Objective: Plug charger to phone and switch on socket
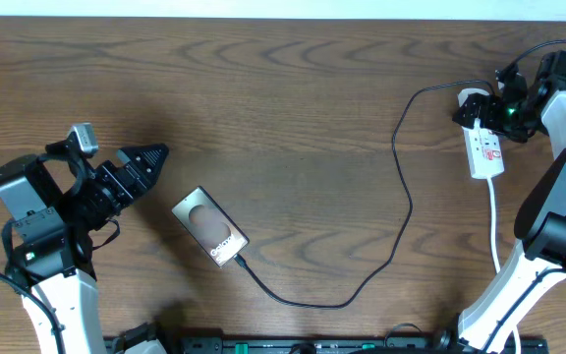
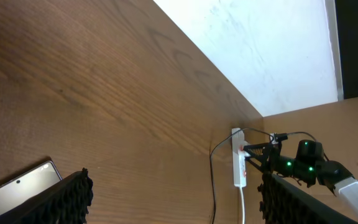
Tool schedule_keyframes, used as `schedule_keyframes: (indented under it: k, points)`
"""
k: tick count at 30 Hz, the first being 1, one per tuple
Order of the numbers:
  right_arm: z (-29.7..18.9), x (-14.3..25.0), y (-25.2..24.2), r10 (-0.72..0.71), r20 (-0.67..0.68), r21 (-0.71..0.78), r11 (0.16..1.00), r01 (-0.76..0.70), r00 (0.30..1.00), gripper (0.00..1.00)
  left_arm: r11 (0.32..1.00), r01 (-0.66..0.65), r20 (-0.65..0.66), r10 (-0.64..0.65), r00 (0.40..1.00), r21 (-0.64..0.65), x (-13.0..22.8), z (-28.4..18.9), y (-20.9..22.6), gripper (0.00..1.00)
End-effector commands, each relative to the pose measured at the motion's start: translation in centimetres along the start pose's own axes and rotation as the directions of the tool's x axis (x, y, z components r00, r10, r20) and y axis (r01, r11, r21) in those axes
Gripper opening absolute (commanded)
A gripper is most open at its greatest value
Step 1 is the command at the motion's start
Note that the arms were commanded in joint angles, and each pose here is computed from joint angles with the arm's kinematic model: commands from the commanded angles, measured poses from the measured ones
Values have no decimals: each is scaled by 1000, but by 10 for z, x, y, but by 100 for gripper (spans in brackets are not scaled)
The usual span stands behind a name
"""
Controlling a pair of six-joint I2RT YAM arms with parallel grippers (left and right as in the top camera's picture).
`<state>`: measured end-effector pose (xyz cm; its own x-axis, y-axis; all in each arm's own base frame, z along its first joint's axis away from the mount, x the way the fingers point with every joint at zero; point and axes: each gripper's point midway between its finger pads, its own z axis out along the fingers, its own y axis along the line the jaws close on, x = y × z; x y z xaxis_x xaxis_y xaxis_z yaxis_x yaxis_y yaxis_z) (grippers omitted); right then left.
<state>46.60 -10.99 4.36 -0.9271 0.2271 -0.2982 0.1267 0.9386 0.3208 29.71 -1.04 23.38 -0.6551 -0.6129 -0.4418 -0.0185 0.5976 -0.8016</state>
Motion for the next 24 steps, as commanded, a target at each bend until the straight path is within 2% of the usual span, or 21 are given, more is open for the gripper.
schedule_keyframes:
  k: [1, 24]
  points:
    - [9, 3, 7, 15, -34, -17, 1000, -16, 999, 99, 1000, -3, -4, 3, 1000, 8, 1, 0, -1, 85]
    - [9, 0, 32, 10, -18, -139, 990, -12, 1000, 98, 1000, -2, -4, 2, 1000, 8, 1, 0, -1, 85]
